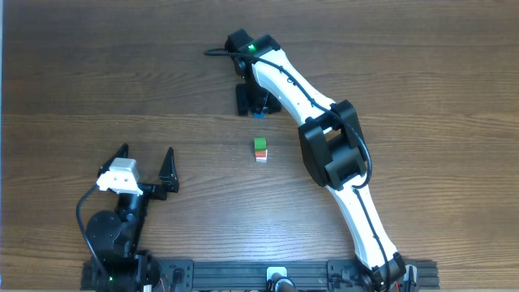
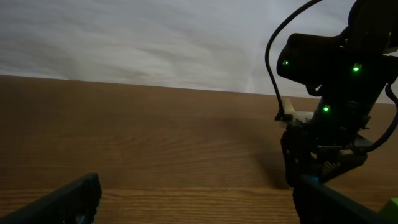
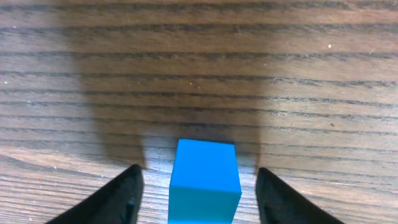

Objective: Stack Cubes

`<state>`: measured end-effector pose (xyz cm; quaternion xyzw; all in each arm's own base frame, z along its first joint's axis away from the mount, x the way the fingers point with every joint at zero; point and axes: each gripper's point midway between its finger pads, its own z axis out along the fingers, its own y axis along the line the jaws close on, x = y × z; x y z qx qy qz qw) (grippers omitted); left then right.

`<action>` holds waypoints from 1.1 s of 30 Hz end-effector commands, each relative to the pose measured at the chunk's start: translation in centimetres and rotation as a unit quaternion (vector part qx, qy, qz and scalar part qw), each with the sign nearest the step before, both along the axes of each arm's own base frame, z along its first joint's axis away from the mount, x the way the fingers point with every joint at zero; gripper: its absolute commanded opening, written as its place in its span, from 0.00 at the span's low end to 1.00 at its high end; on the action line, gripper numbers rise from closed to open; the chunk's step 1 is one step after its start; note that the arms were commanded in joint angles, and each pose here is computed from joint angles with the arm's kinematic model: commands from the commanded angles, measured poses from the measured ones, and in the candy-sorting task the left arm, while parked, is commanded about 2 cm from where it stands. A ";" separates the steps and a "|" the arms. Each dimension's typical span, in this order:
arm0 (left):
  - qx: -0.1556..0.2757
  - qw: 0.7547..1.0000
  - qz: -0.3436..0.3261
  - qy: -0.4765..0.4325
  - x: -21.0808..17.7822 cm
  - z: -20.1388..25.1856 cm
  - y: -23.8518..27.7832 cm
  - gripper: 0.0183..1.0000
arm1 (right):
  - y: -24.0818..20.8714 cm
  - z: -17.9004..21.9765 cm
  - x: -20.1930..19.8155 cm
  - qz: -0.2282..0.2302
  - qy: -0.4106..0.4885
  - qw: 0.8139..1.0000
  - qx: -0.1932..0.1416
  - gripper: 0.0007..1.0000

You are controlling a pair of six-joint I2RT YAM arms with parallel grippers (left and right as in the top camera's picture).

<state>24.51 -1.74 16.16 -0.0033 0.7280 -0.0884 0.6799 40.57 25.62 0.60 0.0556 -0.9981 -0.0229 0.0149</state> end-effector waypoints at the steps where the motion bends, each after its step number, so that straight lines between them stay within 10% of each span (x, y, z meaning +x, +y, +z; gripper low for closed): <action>1: 0.007 1.000 -0.004 -0.001 0.0 -0.1 -0.1 1.00 | -0.3 -0.9 0.0 -0.007 0.008 1.000 -0.002 0.50; 11: 0.007 1.000 -0.004 -0.001 0.0 -0.1 -0.1 1.00 | -0.3 -0.9 0.0 -0.007 0.008 1.000 -0.002 0.32; 33: 0.007 1.000 -0.004 -0.001 0.0 -0.1 -0.1 1.00 | -0.4 -0.9 -0.3 -0.007 0.013 1.000 -0.005 0.25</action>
